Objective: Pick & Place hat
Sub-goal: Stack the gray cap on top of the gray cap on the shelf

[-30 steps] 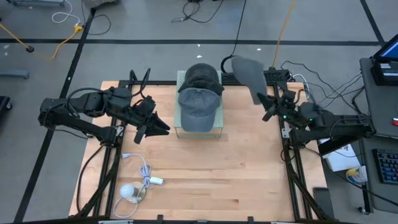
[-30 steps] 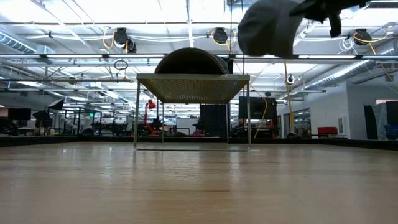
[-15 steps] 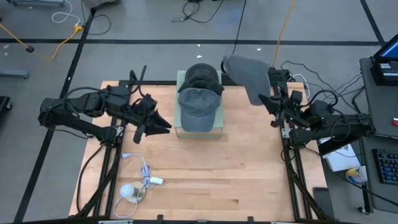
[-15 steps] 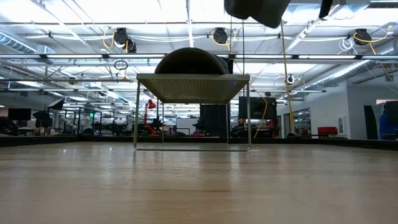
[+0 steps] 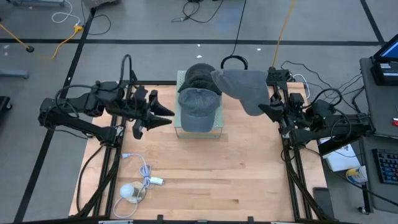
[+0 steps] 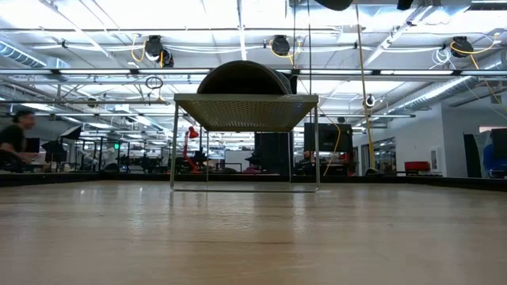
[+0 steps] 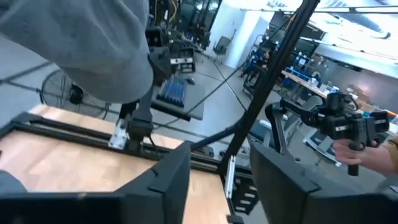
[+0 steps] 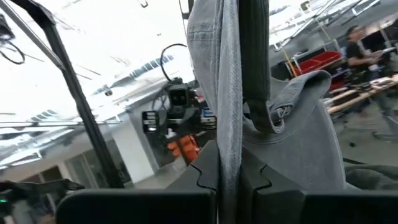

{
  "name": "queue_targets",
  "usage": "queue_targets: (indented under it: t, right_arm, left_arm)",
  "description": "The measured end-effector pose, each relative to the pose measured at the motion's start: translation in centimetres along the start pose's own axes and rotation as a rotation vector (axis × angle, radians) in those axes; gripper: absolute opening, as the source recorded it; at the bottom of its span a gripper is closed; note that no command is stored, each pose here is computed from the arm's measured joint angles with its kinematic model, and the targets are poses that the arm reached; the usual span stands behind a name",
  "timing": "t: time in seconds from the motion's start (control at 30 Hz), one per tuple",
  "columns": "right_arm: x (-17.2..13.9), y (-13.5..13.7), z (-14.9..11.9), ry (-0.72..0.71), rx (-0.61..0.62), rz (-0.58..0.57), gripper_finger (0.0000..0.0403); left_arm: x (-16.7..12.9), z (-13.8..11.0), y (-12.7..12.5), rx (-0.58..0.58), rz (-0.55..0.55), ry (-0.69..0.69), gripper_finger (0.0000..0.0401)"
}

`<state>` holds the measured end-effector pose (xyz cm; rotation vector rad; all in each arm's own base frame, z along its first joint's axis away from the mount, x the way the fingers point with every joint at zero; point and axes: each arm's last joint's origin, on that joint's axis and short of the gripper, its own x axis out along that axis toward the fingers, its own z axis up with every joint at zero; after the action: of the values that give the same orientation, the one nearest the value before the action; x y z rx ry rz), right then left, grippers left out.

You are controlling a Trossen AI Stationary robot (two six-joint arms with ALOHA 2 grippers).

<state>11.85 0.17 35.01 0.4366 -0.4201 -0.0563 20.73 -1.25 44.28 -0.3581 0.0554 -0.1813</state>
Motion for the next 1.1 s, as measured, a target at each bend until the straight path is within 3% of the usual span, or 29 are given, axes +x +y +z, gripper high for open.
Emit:
queue_targets:
  t: [0.23,0.4,0.67,1.1]
  right_arm:
    - [0.5,0.4,-0.1,0.006,0.096,0.092,0.0004]
    - [1.6,0.4,-1.0,0.054,0.164,0.140,0.0003]
    - [4.5,1.8,0.0,0.121,0.159,0.222,0.0003]
    - [10.4,5.0,3.5,0.274,-0.013,0.305,0.0003]
  left_arm:
    - [-0.2,0.3,0.4,0.100,0.052,-0.031,0.0264]
    - [-0.8,1.2,0.4,0.161,0.088,-0.016,0.0301]
    - [-1.8,4.0,-0.5,0.231,0.172,0.099,0.0298]
    - [-2.2,7.9,-2.0,0.309,0.181,0.128,0.0296]
